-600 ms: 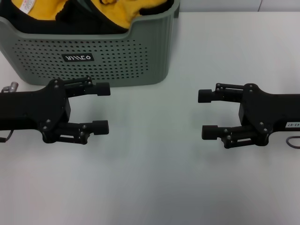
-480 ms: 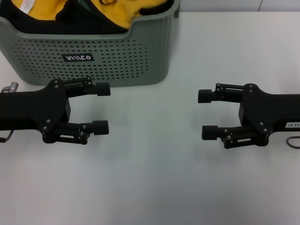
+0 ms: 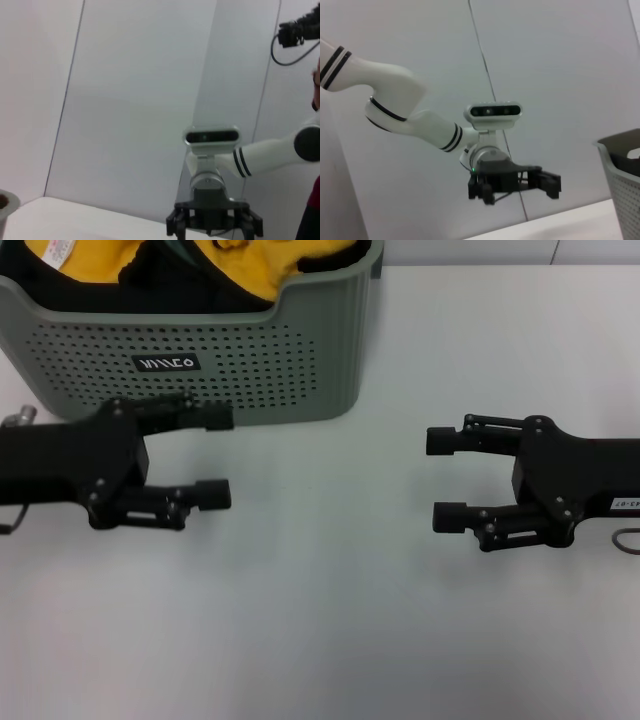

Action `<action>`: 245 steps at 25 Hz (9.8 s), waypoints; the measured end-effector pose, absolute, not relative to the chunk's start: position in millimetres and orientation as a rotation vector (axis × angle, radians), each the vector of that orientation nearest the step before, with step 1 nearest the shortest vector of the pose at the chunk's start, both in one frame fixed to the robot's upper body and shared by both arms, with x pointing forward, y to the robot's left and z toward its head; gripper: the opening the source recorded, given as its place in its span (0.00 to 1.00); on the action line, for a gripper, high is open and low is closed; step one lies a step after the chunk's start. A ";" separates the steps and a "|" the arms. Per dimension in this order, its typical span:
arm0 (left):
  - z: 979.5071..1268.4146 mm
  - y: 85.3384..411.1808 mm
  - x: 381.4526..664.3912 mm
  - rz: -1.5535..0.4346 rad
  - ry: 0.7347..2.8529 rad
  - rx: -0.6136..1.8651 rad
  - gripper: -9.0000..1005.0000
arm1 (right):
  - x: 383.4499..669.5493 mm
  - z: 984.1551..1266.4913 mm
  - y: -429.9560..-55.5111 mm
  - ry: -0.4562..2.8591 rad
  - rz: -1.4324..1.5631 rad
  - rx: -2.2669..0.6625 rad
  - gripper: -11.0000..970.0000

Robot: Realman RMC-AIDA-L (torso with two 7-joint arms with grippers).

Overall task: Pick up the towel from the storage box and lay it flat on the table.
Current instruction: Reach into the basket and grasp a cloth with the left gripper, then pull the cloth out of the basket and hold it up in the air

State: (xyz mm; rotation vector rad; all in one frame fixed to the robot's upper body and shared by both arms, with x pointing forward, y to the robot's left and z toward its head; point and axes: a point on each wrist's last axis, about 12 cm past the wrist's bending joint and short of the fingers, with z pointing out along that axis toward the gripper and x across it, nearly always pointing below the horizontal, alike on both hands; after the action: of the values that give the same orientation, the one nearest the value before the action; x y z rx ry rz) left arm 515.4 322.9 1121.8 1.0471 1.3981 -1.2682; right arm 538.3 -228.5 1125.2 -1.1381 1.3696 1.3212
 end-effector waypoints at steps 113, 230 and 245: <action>1360.1 244.5 657.4 -1.089 1.643 1.079 0.04 | 502.1 1108.8 -324.3 1.307 0.939 -0.743 0.86; 1342.5 104.5 633.5 -1.065 0.549 1.857 0.04 | 564.0 1213.1 -352.7 1.464 1.120 -1.235 0.85; 1253.6 207.4 607.0 -1.328 0.844 1.543 0.04 | 554.4 1195.2 -323.3 1.376 1.251 -1.196 0.85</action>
State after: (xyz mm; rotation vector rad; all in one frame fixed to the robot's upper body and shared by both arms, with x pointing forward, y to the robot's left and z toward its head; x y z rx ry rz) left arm 607.0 207.4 1253.6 1.5434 0.8438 -1.3276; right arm 554.4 -323.3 1195.2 -1.1956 1.3761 1.2513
